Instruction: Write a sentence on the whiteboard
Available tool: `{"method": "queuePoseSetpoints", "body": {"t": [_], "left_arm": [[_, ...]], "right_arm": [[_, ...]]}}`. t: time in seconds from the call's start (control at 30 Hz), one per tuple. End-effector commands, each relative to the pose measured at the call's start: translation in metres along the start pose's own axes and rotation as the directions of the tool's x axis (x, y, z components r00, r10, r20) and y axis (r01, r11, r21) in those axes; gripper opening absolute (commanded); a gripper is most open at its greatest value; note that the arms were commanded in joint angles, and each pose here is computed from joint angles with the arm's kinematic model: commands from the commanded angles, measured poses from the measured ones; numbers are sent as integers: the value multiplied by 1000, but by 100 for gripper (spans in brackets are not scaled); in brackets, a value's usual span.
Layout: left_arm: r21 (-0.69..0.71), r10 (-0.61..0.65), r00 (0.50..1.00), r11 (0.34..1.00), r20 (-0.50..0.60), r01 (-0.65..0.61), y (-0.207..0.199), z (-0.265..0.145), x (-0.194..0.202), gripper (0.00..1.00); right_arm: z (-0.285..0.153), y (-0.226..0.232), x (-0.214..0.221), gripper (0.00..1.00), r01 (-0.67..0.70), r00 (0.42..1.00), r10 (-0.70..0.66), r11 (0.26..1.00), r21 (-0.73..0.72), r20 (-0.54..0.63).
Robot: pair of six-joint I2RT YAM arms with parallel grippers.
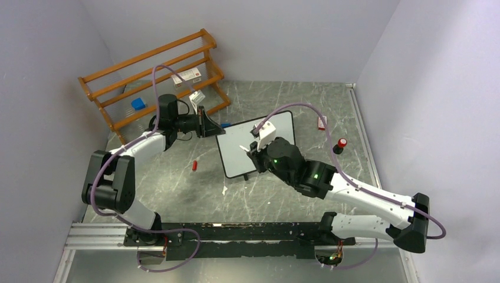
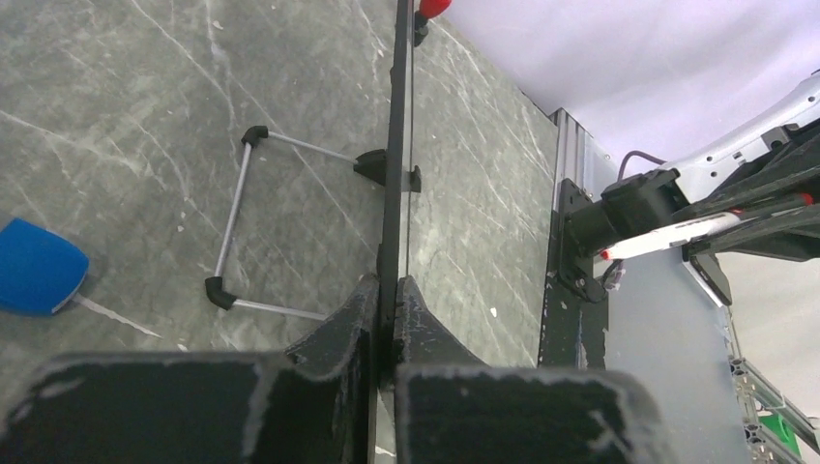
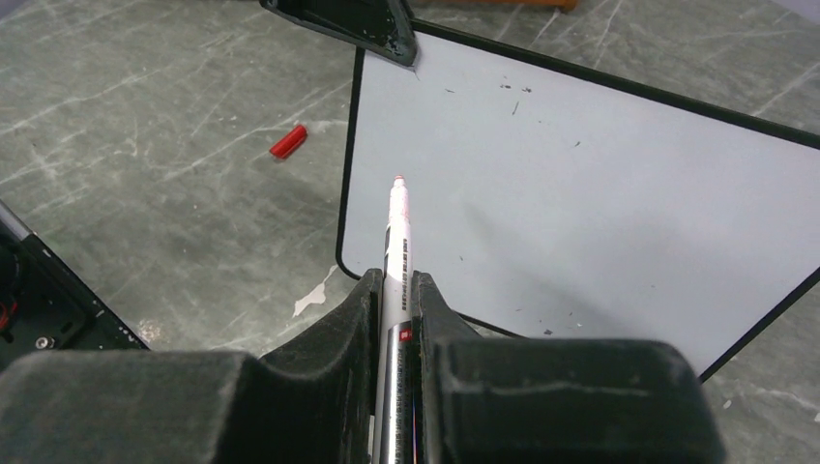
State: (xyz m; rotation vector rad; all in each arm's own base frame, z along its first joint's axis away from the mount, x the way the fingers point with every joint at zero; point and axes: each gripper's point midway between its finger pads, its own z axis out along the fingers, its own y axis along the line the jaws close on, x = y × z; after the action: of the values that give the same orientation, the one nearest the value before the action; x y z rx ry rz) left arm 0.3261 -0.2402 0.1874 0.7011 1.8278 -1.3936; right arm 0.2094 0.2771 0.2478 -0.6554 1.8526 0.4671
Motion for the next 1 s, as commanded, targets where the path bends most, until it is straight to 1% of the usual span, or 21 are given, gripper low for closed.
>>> {"method": "queuePoseSetpoints", "body": {"t": [0.0,0.2,0.33,0.4,0.57,0.77,0.97], "left_arm": [[-2,58,998,998,34,-58,-11,-8,-2,5],[-34,66,997,997,27,-65,-15,-15,13,5],[-50,57,998,997,21,-56,-15,-17,22,5],[-62,50,998,997,29,-49,-14,-18,25,5],[-77,38,998,996,53,-34,-12,-19,27,5],[-80,55,998,995,32,-52,-8,-18,28,5],[-77,37,999,996,16,-36,-3,-15,30,5]], "right_arm": [[2,2,-13,0,-5,999,2,999,54,50],[8,8,-11,0,20,994,-32,993,113,102],[16,14,-8,0,40,992,-55,990,133,110],[21,17,-5,0,55,992,-71,987,149,103],[34,29,-3,0,66,992,-80,989,134,100],[54,40,5,0,92,993,-100,987,135,56],[66,44,8,0,85,994,-93,985,149,50]]}}
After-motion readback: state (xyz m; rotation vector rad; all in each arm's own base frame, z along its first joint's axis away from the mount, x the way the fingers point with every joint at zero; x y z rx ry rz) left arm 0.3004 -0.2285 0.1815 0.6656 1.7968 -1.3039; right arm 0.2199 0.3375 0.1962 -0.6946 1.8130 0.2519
